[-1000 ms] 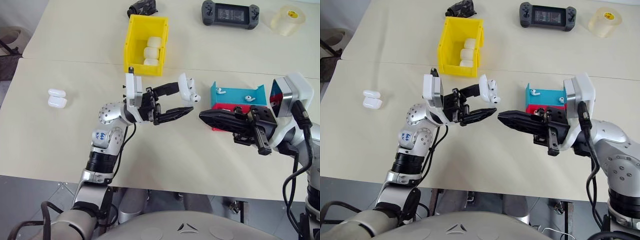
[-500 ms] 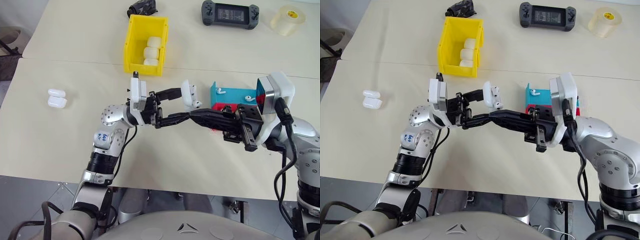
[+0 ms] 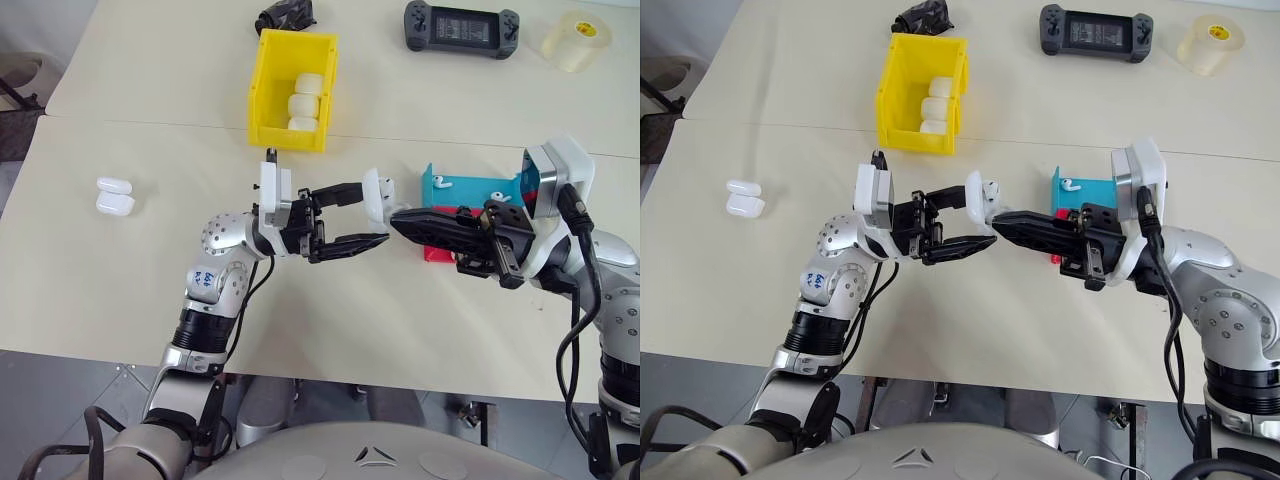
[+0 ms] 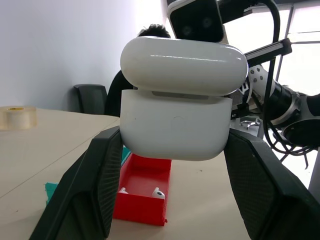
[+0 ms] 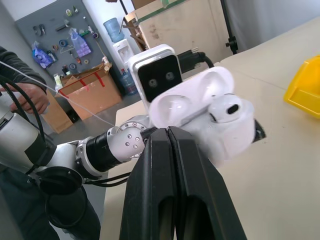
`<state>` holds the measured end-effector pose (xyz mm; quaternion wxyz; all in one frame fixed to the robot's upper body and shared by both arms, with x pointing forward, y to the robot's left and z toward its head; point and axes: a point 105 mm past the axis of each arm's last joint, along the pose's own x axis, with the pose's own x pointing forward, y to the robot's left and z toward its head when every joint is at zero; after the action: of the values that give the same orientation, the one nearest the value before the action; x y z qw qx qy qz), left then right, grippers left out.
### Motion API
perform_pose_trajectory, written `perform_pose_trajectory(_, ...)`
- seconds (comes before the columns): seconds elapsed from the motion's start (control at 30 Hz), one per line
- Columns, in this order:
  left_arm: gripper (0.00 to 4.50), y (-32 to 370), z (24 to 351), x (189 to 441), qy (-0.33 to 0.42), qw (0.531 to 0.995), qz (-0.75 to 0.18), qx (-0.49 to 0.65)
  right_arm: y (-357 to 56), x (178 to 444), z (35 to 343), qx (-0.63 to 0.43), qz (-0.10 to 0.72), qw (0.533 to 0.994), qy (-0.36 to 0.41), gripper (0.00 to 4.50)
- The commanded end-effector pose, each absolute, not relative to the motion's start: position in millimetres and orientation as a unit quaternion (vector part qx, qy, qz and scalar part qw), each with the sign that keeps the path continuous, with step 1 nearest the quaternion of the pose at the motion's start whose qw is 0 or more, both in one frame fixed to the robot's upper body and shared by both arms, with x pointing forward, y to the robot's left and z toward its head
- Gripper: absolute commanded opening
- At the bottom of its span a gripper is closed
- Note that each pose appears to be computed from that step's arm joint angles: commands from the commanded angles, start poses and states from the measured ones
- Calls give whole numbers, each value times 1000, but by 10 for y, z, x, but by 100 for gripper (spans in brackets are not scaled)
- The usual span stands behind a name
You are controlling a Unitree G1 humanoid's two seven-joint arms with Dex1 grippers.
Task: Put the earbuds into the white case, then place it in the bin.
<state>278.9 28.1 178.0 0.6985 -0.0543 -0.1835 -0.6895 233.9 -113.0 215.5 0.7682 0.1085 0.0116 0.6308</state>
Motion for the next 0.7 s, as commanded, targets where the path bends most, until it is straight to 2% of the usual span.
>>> perform_pose_trajectory(0.03,272,280,1881,2712,-208,683,-698,-56,-1168,2306,2223,97,636,766,4,4)
perform_pose_trajectory(0.3,272,299,1880,2725,-209,686,-694,-56,-1215,2298,2211,95,635,767,10,4)
perform_pose_trajectory(0.53,272,410,1825,2713,-202,697,-686,-54,-1605,2548,2191,76,550,831,22,4)
perform_pose_trajectory(0.63,272,453,1816,2676,-202,699,-683,-62,-1934,2627,2086,50,512,856,49,64)
perform_pose_trajectory(0.7,272,468,1804,2646,-202,699,-683,-63,-2100,2680,2051,33,491,869,59,130)
